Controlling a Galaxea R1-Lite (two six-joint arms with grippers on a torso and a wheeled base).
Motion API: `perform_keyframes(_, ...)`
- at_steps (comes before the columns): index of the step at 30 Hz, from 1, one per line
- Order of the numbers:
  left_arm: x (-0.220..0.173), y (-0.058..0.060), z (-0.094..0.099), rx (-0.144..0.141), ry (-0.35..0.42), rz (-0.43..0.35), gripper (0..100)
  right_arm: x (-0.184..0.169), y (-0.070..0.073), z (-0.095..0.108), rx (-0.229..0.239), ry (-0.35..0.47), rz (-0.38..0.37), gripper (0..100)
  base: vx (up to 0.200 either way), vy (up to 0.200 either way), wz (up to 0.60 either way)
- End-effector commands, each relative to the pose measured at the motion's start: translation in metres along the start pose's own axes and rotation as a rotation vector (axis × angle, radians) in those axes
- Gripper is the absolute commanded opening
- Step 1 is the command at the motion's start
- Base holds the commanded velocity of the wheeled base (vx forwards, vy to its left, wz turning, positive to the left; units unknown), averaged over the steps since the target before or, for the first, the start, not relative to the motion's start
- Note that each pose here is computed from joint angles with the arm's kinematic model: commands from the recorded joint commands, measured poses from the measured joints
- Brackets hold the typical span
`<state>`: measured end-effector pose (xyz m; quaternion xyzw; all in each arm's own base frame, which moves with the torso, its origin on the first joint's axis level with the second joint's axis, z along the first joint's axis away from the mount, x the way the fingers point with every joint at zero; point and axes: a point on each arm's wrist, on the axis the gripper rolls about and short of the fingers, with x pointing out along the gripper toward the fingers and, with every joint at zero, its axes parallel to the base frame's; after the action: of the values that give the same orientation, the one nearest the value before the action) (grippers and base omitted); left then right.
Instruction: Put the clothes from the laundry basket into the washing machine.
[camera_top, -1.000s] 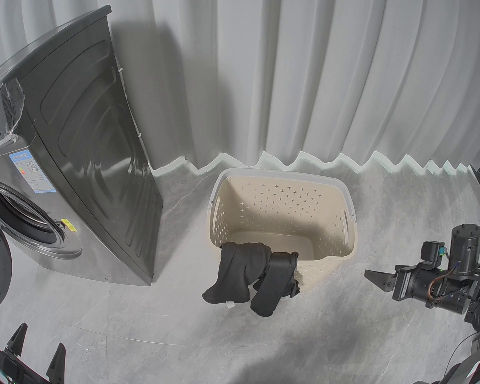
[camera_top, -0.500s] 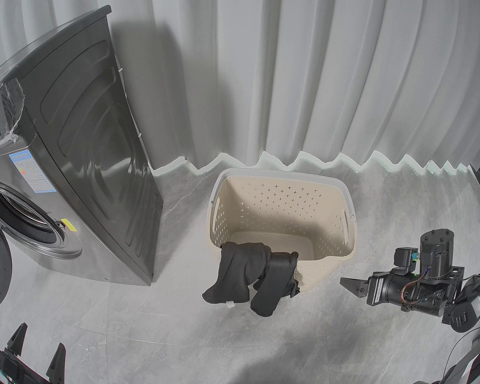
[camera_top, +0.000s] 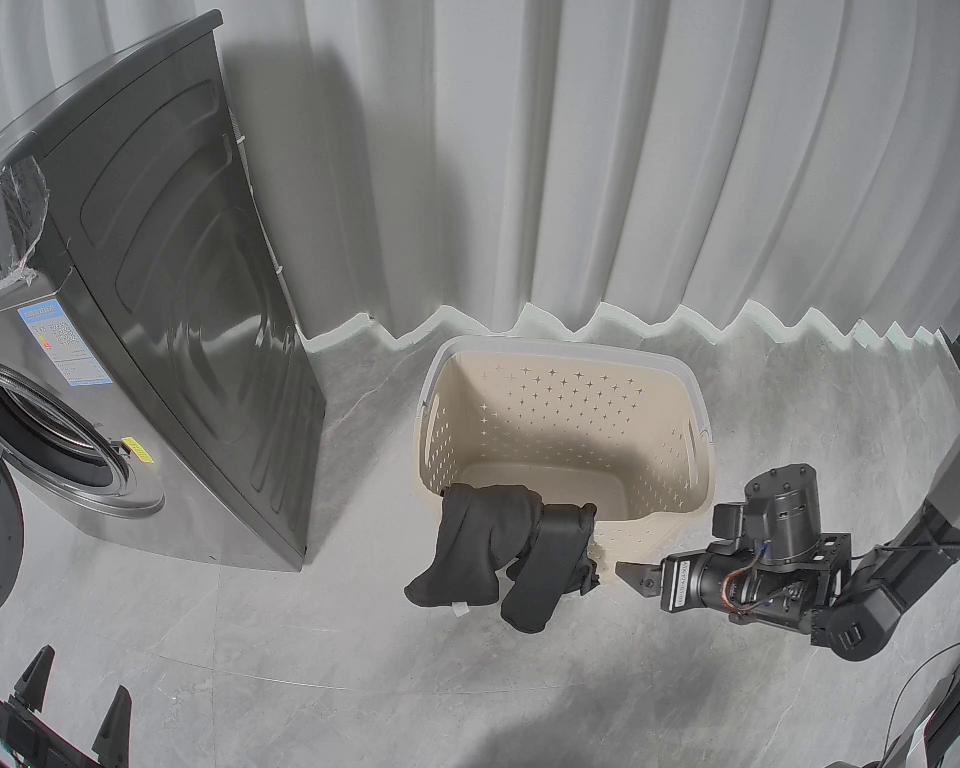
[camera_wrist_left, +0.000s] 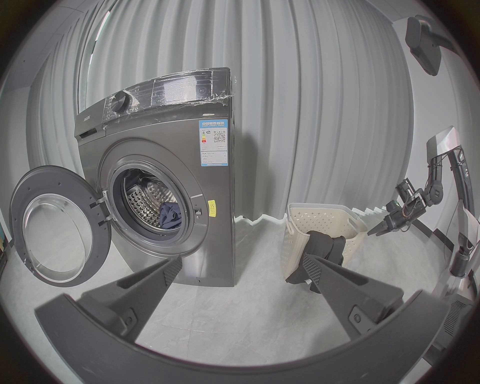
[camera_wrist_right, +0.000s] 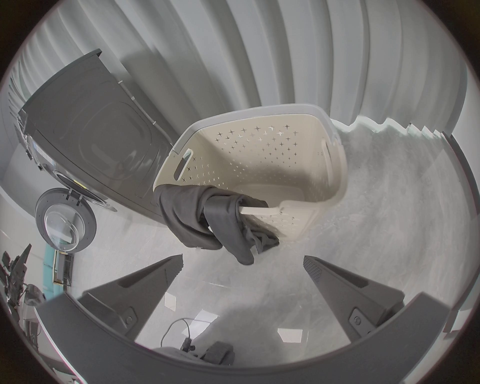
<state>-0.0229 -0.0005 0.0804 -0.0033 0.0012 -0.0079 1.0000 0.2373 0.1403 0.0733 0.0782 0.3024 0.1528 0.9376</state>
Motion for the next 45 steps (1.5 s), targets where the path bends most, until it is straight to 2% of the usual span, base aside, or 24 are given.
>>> perform_keyframes(1, 0.000, 0.000, -0.004, -0.003, -0.001, 0.000, 100, 0.028, 0.008, -0.007, -0.015, 0.009, -0.006, 100, 0.000, 0.000, 0.00)
perform_keyframes(6, 0.000, 0.000, -0.004, -0.006, -0.001, 0.000, 100, 0.053, 0.009, -0.011, -0.024, -0.017, -0.003, 100, 0.000, 0.000, 0.00)
perform_keyframes(18, 0.000, 0.000, -0.004, -0.009, -0.001, 0.000, 100, 0.104, 0.016, -0.018, -0.032, -0.005, -0.002, 100, 0.000, 0.000, 0.00)
perform_keyframes(27, 0.000, 0.000, -0.004, -0.010, -0.001, 0.000, 100, 0.128, 0.027, -0.019, -0.039, -0.017, 0.027, 100, 0.000, 0.000, 0.00)
perform_keyframes(36, 0.000, 0.000, -0.004, -0.012, -0.001, 0.000, 100, 0.151, 0.030, -0.021, -0.034, -0.038, 0.032, 100, 0.000, 0.000, 0.00)
perform_keyframes(45, 0.000, 0.000, -0.004, -0.013, -0.001, 0.002, 100, 0.169, 0.030, -0.011, -0.021, -0.091, 0.031, 100, 0.000, 0.000, 0.00)
